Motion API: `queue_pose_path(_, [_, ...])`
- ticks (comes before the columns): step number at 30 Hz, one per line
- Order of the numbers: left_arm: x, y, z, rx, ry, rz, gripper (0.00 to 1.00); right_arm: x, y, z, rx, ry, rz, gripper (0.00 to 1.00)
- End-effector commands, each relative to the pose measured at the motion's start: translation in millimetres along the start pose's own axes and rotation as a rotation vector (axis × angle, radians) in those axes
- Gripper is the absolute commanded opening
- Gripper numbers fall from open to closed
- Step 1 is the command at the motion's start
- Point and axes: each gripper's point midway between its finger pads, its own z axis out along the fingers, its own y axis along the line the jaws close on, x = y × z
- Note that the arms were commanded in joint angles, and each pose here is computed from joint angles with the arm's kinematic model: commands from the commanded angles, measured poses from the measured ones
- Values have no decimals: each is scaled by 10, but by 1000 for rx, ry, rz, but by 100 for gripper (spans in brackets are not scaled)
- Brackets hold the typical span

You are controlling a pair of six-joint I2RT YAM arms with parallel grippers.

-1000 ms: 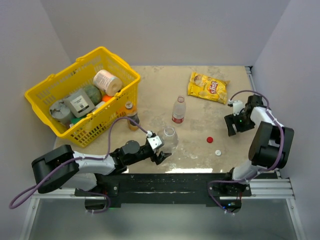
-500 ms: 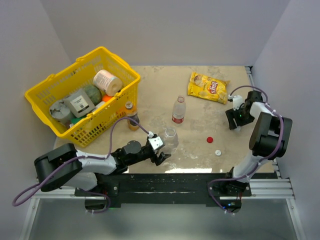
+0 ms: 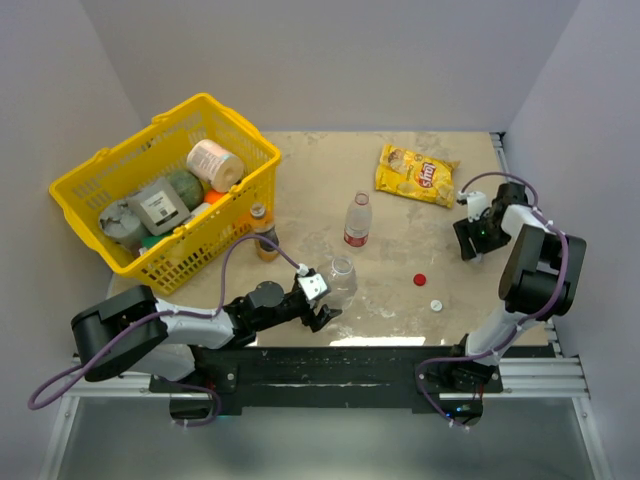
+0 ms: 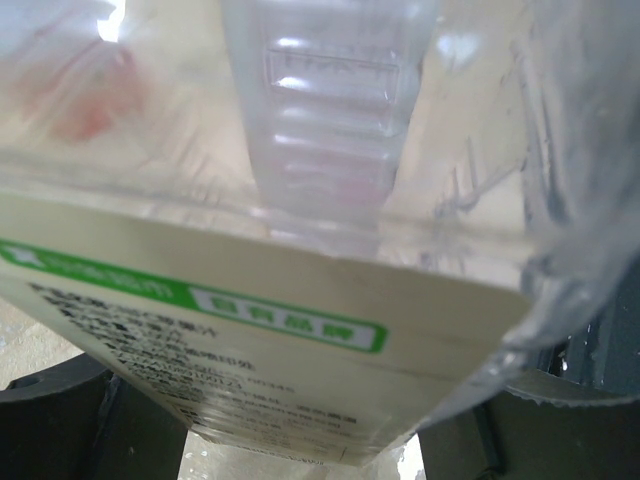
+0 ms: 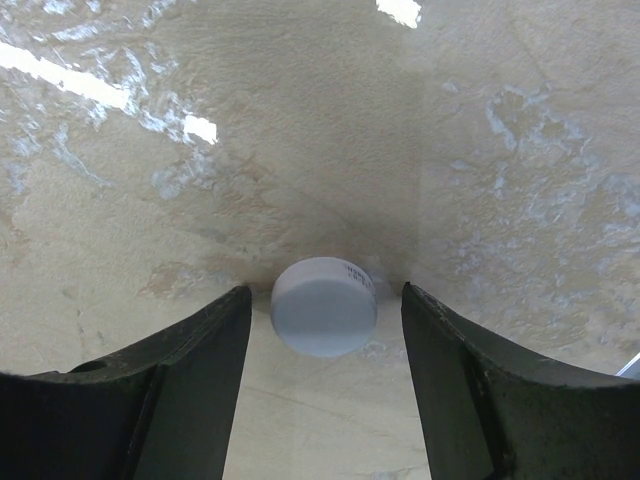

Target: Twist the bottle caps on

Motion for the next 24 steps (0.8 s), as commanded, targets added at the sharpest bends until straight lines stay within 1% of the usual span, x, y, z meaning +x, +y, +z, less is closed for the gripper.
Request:
queue_pose_path(1, [-248,1,61,8,-77,22,0,16,-58,-111,-2,0,-23,66])
queue_pose_path(8, [-204,-9,32,14,-76,27,0,37,-38,-114,-10,5,-34,60])
queue_pose_path(13, [-196,-18,24,18,-74,27,0,-25,-67,-84,-12,-9,-26,60])
queue_pose_path(18, [-178,-21,18,20,-70,27,0,-71,-90,-109,-16,-12,-33,57])
queue_pose_path(21, [-160,-27,18,23,-67,27,0,-70,-83,-131,-20,-12,-49,52])
queue_pose_path(22, [-159,-21,19,22,-67,26,0,-64,-69,-128,-26,-11,-49,49])
queue_pose_path(24, [-159,-29,19,25,-67,27,0,-46,-43,-140,-35,-9,-51,47])
